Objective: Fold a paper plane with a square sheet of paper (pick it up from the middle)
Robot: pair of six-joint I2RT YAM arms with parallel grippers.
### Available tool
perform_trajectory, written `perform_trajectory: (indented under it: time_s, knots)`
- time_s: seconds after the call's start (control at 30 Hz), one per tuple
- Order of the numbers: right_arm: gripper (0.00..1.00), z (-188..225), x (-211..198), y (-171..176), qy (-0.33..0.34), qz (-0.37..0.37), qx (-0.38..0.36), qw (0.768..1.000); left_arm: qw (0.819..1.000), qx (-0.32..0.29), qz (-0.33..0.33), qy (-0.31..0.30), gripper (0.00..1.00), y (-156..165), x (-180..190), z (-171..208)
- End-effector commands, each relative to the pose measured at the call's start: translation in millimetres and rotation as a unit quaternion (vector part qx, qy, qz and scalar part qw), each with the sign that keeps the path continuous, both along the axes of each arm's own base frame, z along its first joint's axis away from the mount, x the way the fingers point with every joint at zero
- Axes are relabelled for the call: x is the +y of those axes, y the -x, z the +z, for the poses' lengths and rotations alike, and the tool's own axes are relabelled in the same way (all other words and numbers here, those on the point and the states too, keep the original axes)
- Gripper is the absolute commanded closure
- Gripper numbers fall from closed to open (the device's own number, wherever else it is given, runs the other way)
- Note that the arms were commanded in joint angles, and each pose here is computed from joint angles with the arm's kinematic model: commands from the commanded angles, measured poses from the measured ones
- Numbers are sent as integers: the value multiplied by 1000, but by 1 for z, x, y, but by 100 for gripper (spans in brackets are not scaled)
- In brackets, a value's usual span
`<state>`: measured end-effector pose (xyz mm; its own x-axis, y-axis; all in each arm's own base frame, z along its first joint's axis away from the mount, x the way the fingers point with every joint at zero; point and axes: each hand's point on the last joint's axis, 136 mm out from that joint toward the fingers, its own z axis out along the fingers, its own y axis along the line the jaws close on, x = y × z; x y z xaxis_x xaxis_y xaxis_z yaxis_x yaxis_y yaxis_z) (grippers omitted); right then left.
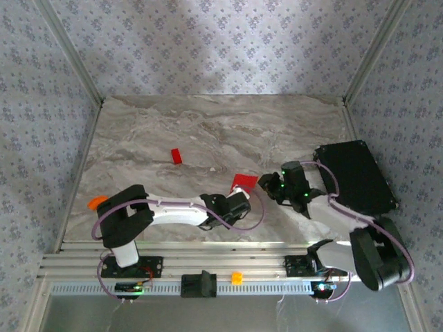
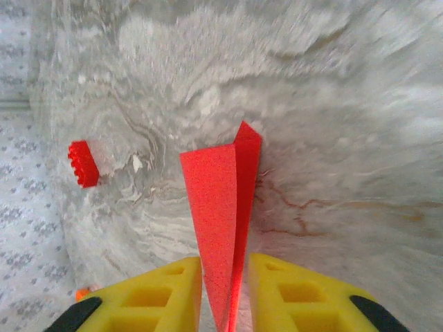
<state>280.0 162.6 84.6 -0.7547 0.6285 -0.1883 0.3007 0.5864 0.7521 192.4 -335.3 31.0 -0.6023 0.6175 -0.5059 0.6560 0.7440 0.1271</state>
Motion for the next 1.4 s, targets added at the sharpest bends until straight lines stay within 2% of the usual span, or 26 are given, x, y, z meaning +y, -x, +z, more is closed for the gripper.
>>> perform_trajectory:
  time_s: [0.0,0.13,0.53,1.13,1.37]
  knots:
    - [73,-10,-31,20,67,-14,23,997,997,44,16,65,100,0,-3,7]
    - [71,-6,-46,28,70,-36,8,997,989,90,28,117,100,-4,-2,7]
    - [71,-15,-56,45,57,-58,1,997,971,159,35,172,100,-3,0,2]
    - [65,-4,-39,39,9,-31,-27,999,950,204,-2,238,100,3,-27,10]
    - [65,-6,-31,37,5,-15,-30,999,939,199,-27,280,100,4,-38,12]
